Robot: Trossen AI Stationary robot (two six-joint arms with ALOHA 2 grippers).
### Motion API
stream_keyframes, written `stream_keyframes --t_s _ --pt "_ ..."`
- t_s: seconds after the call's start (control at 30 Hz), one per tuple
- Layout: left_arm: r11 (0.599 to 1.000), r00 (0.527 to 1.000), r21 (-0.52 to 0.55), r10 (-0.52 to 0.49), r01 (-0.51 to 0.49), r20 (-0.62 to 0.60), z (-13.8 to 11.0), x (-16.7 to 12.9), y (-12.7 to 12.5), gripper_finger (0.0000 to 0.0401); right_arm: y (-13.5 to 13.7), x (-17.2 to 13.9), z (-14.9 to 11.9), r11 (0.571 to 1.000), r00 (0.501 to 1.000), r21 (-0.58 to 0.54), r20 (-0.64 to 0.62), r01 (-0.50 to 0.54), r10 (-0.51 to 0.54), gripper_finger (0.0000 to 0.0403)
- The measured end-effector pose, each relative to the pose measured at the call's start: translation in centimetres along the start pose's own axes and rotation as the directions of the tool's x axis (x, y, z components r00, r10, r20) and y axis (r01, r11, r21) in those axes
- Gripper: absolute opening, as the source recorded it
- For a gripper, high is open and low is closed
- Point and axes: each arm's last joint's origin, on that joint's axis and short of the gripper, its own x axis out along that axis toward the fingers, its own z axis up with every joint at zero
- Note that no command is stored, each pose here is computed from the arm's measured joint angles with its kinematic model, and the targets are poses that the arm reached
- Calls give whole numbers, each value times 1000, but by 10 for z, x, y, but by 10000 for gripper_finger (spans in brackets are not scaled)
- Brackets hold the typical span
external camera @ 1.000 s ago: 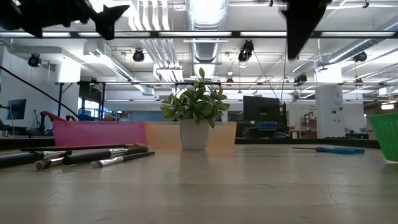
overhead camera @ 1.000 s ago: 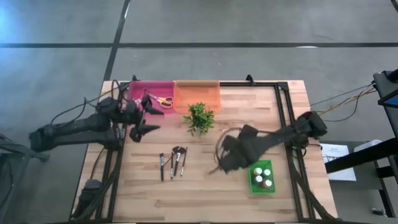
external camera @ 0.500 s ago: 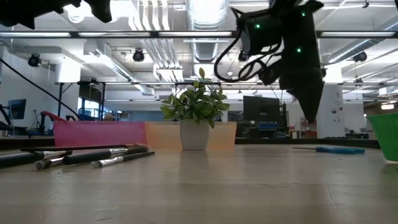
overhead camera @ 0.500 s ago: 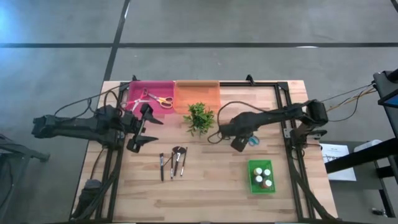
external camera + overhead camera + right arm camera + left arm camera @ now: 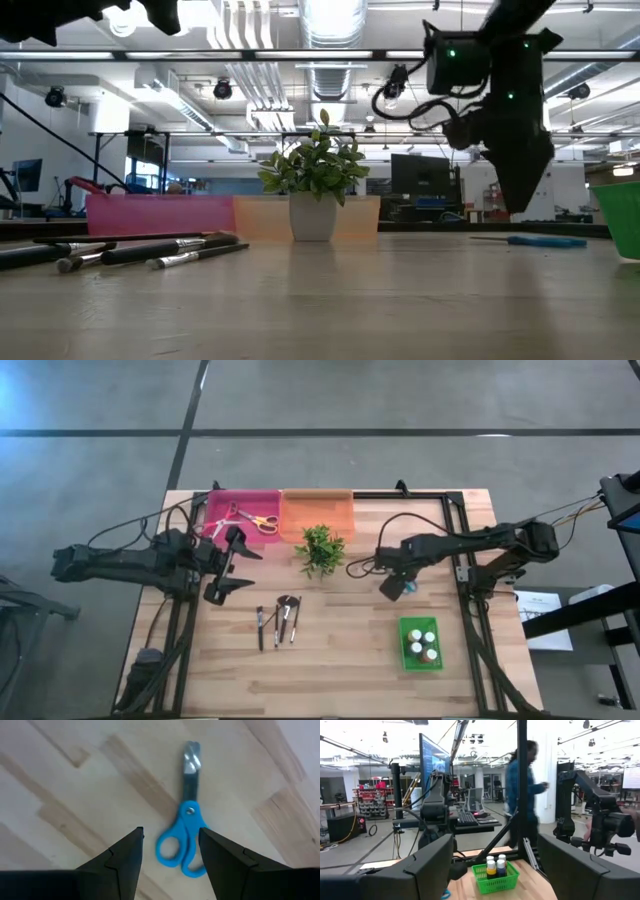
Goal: Pick & Place Paint Supplies
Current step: Put the blue scissors into the pink bin
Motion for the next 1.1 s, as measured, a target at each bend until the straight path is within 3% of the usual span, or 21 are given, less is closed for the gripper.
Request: stream_keyframes --t_s 0.37,0.97,1.1 --pt "1000 1000 0 0 0 -3 0 0 0 299 -20 19 6 1000 1000 11 22 21 -21 192" --pt "1000 1000 1 1 0 -7 -1 1 0 299 -18 52 8 999 996 -26 -79 41 -43 191" --pt "1000 1000 1 0 0 -8 -1 1 0 299 -18 53 8 999 996 -24 -85 34 -36 161"
